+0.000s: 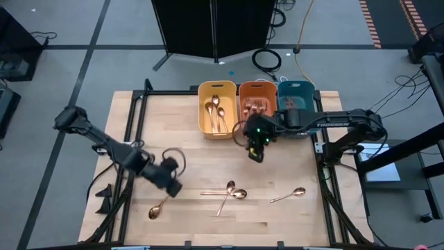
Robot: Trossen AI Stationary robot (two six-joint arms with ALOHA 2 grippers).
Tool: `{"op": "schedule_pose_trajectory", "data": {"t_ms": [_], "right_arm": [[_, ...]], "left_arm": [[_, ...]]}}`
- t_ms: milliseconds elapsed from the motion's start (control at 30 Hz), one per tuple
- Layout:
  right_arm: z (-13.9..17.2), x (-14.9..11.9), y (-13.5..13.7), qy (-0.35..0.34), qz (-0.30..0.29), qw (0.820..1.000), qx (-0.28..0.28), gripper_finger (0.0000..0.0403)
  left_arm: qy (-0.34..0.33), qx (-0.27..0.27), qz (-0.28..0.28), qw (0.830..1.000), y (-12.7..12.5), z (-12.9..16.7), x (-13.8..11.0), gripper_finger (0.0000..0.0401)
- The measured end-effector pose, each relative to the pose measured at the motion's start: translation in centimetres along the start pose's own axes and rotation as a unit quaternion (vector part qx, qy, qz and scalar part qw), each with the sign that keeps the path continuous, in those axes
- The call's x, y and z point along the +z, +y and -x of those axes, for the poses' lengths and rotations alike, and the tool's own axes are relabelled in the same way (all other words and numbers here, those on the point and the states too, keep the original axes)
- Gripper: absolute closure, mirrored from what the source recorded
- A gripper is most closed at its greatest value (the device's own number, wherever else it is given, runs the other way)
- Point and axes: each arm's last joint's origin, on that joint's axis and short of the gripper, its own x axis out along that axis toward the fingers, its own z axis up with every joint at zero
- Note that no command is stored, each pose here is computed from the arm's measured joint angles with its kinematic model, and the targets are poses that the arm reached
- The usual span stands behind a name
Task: Sort silverware
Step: Put the copper spoon into the yellow bin
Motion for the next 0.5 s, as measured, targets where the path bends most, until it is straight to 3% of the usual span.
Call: {"op": "schedule_pose_trajectory", "data": {"t_ms": [167, 300, 500], "right_arm": [[-0.1, -1.2, 2.4, 0.023, 0.031, 0.999, 0.015, 0.0255], [0.0, -2.1, 4.4, 0.030, 0.048, 0.998, 0.032, 0.0255], [0.1, -2.6, 6.4, 0.004, 0.064, 0.997, 0.035, 0.0255]], "left_arm": [[0.042, 0.088, 0.020, 0.995, -0.7, -0.9, -2.8, 0.0247], [0.080, 0.184, 0.038, 0.979, -0.4, -2.5, -3.8, 0.0247], [0.128, 0.240, 0.032, 0.962, 0.0, -6.2, -4.2, 0.0247]]}}
